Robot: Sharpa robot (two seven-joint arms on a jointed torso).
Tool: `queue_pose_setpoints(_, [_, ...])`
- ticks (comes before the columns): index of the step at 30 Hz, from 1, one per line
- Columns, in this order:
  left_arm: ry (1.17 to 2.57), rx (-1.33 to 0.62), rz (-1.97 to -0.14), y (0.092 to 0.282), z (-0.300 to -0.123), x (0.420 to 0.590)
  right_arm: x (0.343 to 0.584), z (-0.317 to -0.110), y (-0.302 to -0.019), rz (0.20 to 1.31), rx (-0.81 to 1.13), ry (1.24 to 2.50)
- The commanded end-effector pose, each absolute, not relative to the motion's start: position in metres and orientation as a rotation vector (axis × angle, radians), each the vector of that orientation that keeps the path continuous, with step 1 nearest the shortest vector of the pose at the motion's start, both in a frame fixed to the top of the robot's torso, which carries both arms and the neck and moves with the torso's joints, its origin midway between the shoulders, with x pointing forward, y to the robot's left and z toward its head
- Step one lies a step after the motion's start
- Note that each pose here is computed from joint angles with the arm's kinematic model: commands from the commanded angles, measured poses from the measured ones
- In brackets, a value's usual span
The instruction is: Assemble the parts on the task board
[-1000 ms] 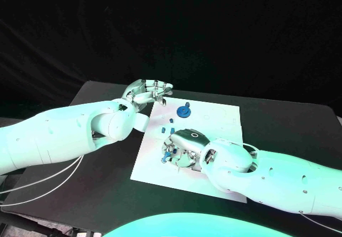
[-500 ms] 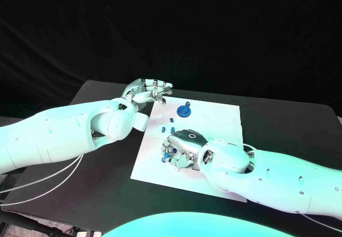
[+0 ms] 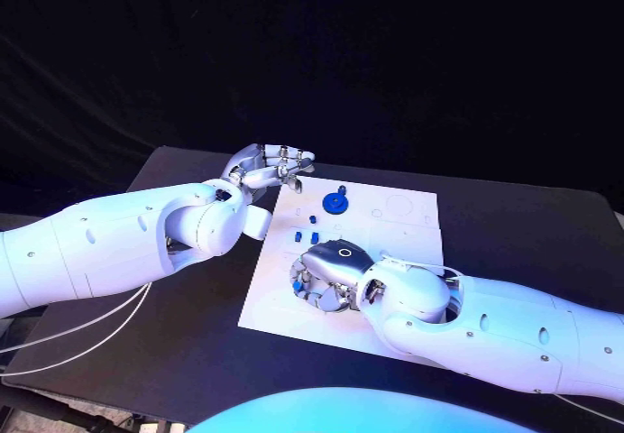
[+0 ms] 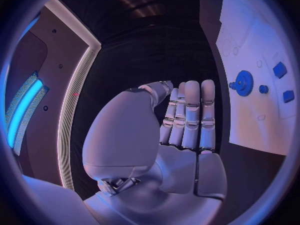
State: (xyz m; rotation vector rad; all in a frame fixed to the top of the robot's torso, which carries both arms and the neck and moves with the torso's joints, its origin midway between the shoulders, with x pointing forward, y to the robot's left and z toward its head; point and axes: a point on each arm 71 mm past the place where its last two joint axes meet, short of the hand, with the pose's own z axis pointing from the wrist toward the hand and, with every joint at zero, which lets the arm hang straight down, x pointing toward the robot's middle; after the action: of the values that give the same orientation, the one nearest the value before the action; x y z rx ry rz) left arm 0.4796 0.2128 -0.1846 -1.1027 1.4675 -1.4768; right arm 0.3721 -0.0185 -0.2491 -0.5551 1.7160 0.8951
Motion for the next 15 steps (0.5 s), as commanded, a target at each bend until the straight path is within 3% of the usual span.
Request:
queue_pose_setpoints(1, [1.474, -1.092, -1.497, 0.2106, -0.1843, 0.4786, 0.3712, -0.2503, -0.0179, 0.877, -0.582, 1.709])
queue_pose_setpoints(15, [1.476, -1.094, -1.495, 0.2116, -0.1844, 0.4785, 0.3691, -0.2452, -0.0214, 0.901, -0.527, 1.644])
